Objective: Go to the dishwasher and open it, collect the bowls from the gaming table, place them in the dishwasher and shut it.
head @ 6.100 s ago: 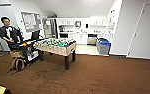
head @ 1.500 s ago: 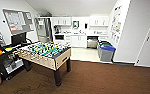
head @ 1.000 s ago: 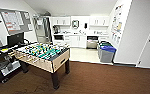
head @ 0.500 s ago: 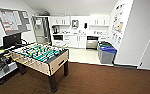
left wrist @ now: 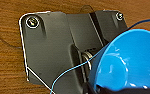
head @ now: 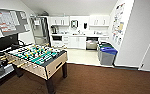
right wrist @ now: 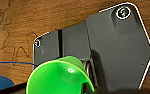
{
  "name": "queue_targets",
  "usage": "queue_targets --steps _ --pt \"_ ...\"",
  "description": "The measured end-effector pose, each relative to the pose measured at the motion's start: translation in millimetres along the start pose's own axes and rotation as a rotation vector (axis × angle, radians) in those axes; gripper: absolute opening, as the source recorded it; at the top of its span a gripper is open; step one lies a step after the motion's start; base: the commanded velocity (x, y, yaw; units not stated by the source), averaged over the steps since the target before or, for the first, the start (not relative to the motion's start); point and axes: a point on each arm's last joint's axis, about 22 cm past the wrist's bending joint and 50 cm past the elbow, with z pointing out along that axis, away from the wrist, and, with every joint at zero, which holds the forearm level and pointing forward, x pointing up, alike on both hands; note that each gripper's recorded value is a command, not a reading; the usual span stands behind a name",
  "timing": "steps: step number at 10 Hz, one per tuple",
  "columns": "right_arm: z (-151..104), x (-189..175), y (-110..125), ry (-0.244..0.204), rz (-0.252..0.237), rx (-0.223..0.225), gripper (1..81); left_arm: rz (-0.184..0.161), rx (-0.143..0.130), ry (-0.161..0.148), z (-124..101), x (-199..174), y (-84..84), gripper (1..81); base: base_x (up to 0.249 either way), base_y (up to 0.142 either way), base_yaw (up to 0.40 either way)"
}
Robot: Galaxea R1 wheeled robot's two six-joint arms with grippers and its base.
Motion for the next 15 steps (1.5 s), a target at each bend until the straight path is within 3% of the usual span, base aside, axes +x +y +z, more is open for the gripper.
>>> queue_targets --steps 15 --pt "1.1 1.7 -2.2 0.001 0.000 0.002 1.0 0.001 -0.001 0.000 0.0 0.6 0.1 1.0 0.167 -0.076 0.000"
